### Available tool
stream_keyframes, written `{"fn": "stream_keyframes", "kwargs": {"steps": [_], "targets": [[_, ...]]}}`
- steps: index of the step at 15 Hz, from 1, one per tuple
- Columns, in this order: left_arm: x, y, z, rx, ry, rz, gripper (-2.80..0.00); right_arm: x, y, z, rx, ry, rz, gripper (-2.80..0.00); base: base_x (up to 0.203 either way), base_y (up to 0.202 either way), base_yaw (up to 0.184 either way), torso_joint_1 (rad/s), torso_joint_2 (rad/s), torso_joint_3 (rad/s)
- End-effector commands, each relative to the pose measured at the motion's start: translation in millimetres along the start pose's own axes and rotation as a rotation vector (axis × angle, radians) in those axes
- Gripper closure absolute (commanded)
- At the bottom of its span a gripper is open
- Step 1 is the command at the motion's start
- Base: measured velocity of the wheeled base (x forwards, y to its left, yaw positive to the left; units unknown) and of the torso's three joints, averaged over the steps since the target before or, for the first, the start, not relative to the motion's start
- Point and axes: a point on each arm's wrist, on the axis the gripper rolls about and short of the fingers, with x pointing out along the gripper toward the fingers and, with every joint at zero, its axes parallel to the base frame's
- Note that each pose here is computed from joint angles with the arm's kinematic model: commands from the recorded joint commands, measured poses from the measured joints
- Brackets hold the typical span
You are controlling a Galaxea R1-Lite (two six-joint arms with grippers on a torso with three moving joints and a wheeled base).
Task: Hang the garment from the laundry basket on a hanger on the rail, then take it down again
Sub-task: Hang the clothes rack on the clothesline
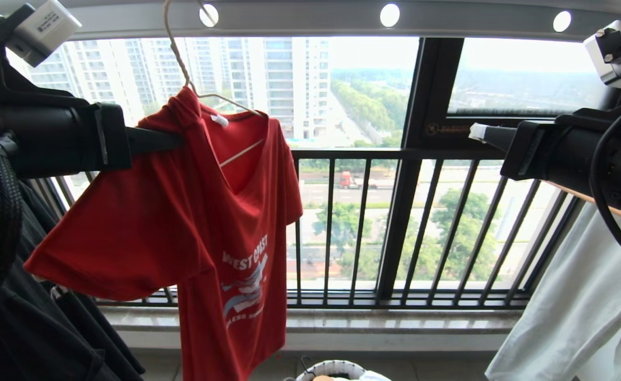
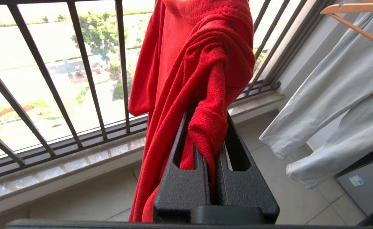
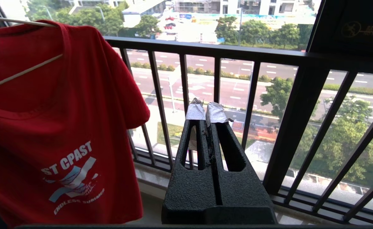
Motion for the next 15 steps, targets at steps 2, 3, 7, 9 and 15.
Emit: {"fn": "stream_keyframes", "kwargs": {"steps": [2,3,7,9,15], "targets": [[9.1,1.4,-6.4,-0.002,0.01,-0.004,0.0,0.3,0.1,-0.1,0.0,0.0,0.0,0.0,0.0,0.0,0.0,0.0,0.0,0.0],[10.8,1.6,-7.2,0.003,0.016,-0.001,0.0,0.3,0.1,-0.1,0.0,0.0,0.0,0.0,0.0,0.0,0.0,0.0,0.0,0.0],[16.1,3.8,-9.2,0.011,0.026,0.023,0.0,-0.6,0.3,0.4,0.0,0.0,0.01,0.0,0.0,0.0,0.0,0.0,0.0,0.0],[16.7,3.9,-10.0,0.015,0.03,0.023,0.0,-1.0,0.2,0.5,0.0,0.0,0.009,0.0,0.0,0.0,0.0,0.0,0.0,0.0],[16.7,3.3,-10.4,0.025,0.031,0.03,-2.8,-0.1,0.2,-0.1,0.0,0.003,0.009,0.0,0.0,0.0,0.0,0.0,0.0,0.0]]}}
